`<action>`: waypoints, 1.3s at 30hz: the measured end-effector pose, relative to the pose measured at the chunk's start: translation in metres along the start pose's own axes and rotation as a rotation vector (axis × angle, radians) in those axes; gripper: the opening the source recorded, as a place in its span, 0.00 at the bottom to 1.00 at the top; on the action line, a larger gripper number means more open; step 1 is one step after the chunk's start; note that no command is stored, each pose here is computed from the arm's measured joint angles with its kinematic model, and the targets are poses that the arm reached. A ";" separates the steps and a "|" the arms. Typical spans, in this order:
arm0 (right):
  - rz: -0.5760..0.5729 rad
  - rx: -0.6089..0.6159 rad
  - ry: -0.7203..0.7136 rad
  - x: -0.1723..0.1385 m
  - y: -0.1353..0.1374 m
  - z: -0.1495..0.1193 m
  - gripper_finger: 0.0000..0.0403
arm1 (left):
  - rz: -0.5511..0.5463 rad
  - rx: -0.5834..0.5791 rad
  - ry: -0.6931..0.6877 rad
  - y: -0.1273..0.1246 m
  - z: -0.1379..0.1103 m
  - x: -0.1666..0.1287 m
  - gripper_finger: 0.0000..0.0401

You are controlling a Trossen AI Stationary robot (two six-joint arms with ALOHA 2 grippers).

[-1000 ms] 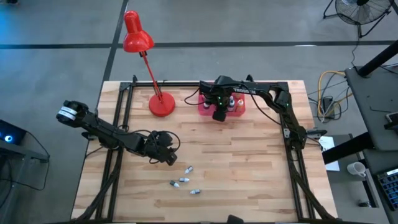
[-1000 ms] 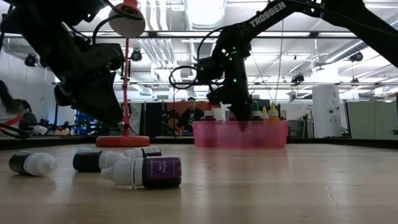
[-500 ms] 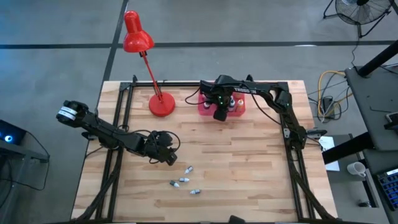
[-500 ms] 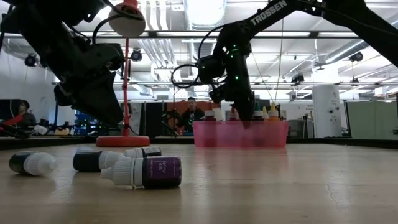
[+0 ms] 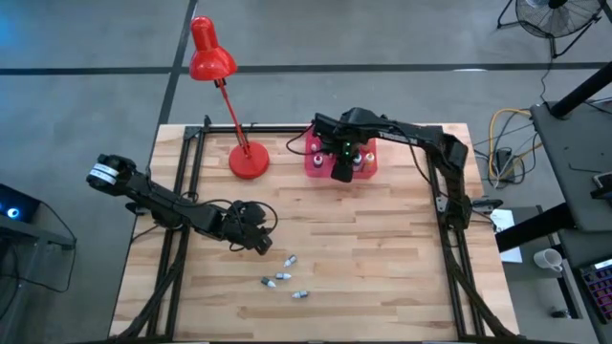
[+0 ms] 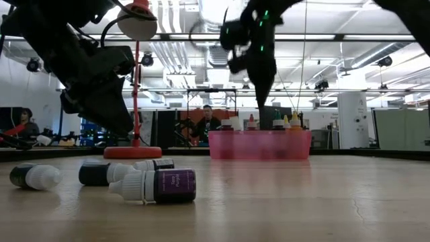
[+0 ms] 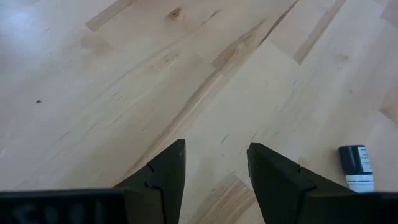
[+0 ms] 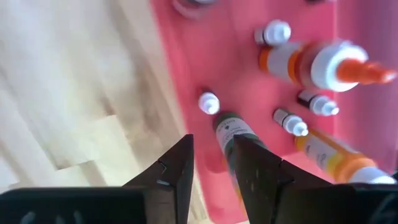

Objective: Pick & Place food coloring
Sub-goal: Put the small black food coloring bottle into the red bin

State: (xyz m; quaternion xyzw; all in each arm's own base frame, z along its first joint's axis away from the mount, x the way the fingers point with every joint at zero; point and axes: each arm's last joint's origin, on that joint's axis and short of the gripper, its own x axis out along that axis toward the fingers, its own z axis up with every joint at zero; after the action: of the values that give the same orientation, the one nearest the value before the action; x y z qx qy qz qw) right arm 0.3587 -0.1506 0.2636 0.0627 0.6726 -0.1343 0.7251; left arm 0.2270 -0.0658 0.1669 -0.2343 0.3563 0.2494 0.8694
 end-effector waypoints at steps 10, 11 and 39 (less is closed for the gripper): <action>0.003 -0.049 -0.260 -0.075 0.040 -0.022 0.22 | -0.002 -0.002 -0.002 0.000 0.000 0.000 0.36; 0.005 -0.062 -0.290 -0.080 0.045 -0.023 0.22 | -0.002 -0.002 -0.001 0.000 0.000 0.000 0.36; 0.102 -0.436 -0.184 -0.040 0.180 -0.076 0.20 | -0.001 -0.002 -0.001 0.000 0.000 0.000 0.36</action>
State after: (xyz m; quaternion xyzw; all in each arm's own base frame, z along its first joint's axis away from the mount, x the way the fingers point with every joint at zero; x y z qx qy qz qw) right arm 0.3337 0.0462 0.2804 -0.0739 0.6126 0.0456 0.7856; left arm 0.2270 -0.0658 0.1668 -0.2351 0.3555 0.2494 0.8696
